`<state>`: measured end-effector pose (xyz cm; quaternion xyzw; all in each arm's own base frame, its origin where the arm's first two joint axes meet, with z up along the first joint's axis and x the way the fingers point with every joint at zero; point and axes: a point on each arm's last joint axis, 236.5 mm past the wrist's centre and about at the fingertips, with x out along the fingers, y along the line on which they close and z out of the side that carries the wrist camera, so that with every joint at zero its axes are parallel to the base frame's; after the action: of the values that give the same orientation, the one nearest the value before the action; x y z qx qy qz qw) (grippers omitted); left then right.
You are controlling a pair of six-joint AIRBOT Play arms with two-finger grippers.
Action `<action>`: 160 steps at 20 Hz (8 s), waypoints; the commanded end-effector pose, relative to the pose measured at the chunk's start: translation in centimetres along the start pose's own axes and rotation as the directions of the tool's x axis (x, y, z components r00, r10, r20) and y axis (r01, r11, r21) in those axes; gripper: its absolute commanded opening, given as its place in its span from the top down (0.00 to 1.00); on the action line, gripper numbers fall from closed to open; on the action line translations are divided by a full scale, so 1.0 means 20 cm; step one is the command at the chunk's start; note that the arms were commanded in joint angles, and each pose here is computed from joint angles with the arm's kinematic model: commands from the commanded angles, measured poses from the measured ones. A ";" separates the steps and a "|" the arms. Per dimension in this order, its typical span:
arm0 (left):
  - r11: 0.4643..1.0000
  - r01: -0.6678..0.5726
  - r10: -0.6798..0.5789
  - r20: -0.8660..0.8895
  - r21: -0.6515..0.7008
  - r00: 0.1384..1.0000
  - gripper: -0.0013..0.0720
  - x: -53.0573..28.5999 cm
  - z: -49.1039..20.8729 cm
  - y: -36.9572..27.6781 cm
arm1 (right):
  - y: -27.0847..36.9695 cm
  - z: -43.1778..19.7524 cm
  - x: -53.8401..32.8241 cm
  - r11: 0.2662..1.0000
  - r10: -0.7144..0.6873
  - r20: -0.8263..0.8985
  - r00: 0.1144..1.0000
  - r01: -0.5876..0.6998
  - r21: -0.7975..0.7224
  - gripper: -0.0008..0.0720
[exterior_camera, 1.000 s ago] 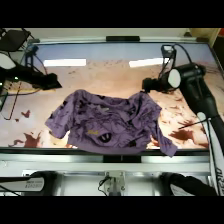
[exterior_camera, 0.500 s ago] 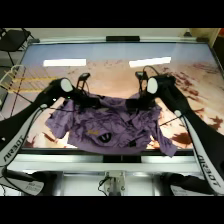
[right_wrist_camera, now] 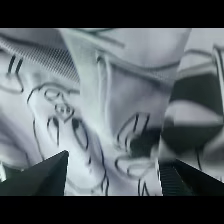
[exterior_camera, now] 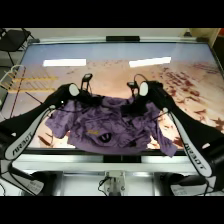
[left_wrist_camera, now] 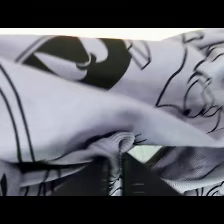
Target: Fold the shirts.
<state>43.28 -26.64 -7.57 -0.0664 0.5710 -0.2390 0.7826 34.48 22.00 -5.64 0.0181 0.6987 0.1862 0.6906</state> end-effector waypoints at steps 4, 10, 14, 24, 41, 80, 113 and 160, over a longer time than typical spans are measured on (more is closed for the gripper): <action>0.997 0.015 -0.009 -0.076 0.075 0.997 0.91 -0.03 -0.09 -0.01 | 0.03 0.11 0.11 0.997 -0.049 0.080 0.996 0.054 -0.060 0.07; 0.980 -0.020 0.022 -0.007 0.199 1.000 0.91 -0.34 -0.02 -0.08 | -0.10 0.15 0.12 0.972 -0.219 0.132 0.967 0.228 -0.057 0.07; 0.980 -0.017 0.017 -0.002 0.200 1.000 0.91 -0.38 -0.02 -0.10 | -0.10 0.13 0.22 0.977 -0.208 0.086 0.974 0.211 -0.021 0.07; 0.975 -0.057 0.058 0.004 0.215 0.998 0.91 -0.49 0.00 0.01 | 0.09 0.29 -0.36 0.966 -0.169 0.277 0.946 0.215 -0.146 0.86; 0.982 -0.036 0.056 -0.106 0.184 0.993 0.91 -0.47 -0.66 -0.11 | 0.29 -0.46 -0.12 0.985 0.112 -0.153 0.982 -0.129 -0.111 0.84; 0.822 -0.569 0.564 0.134 -0.007 0.814 0.19 -1.66 -0.02 1.21 | 0.45 -0.07 -0.35 0.983 0.172 0.124 0.977 -0.177 0.036 0.86; 0.879 -0.369 0.311 -0.224 -0.301 0.924 0.16 -1.42 -0.76 2.44 | 0.43 -0.07 -0.35 0.974 0.160 0.123 0.979 -0.177 0.144 0.86; 0.830 -0.266 0.325 -0.038 0.490 0.945 0.92 -1.41 -0.80 0.17 | 0.02 -0.07 -0.47 0.992 -0.014 0.117 0.993 0.000 0.124 0.85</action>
<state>29.21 -6.60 15.12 0.1731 0.5340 -0.2266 0.7959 32.85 20.56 3.36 0.0687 0.6692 0.1451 0.7256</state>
